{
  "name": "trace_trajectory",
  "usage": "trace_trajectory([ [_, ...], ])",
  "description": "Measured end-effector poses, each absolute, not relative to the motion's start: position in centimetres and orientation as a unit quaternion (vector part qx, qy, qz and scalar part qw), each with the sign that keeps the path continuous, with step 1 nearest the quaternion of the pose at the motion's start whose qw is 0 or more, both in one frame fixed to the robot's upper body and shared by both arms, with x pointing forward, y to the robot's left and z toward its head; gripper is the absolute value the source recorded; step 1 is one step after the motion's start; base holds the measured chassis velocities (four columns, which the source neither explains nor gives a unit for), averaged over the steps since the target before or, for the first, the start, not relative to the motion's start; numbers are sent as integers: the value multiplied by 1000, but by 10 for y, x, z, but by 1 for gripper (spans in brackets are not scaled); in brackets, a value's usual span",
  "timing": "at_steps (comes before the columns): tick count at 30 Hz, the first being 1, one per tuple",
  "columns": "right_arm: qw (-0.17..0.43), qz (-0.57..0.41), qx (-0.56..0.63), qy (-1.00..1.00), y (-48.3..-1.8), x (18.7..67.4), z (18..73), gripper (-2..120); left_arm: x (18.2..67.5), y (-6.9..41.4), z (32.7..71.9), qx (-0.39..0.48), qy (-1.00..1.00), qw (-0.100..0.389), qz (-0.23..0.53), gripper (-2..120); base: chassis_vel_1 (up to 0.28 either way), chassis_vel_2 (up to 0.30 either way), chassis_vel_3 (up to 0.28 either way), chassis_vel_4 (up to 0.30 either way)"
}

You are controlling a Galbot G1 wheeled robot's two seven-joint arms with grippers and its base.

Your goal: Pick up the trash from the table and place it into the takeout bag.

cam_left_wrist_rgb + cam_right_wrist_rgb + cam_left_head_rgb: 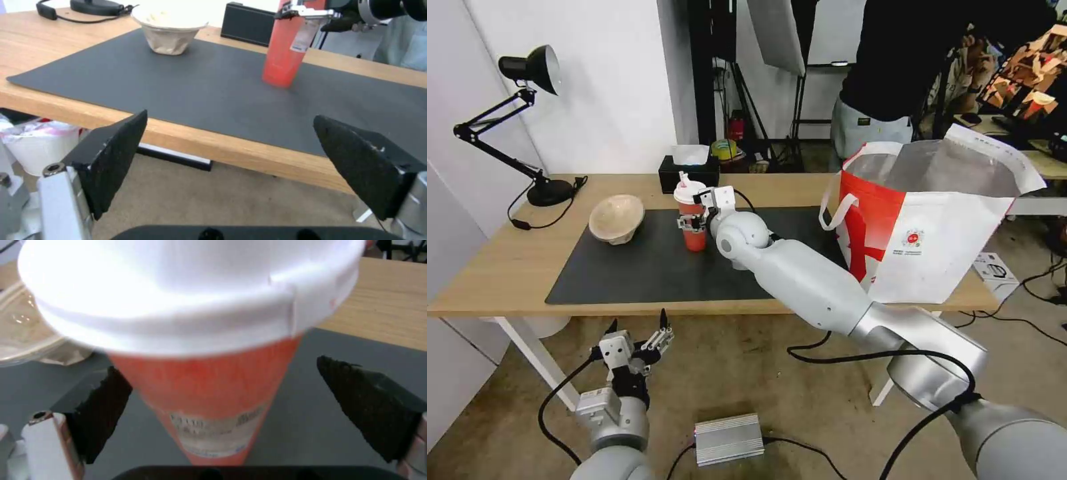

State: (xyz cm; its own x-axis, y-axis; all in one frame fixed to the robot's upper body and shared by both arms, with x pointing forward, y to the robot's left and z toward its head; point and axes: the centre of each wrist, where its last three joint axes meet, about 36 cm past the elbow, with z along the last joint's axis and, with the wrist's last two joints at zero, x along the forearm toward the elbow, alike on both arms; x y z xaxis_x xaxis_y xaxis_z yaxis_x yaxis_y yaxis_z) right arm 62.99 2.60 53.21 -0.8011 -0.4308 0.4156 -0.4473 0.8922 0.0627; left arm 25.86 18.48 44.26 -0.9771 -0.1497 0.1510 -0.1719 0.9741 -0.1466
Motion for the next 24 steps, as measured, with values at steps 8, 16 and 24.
trace_trajectory([
  [8,211,9,244,-947,27,630,528,87,259,185,441,81,-991,70,79,100,0,0,0,0],
  [16,219,6,244,-945,22,626,517,60,257,185,440,82,-991,72,78,100,0,0,0,0],
  [24,216,5,244,-945,13,623,516,32,257,185,439,83,-991,72,77,100,0,0,0,0],
])
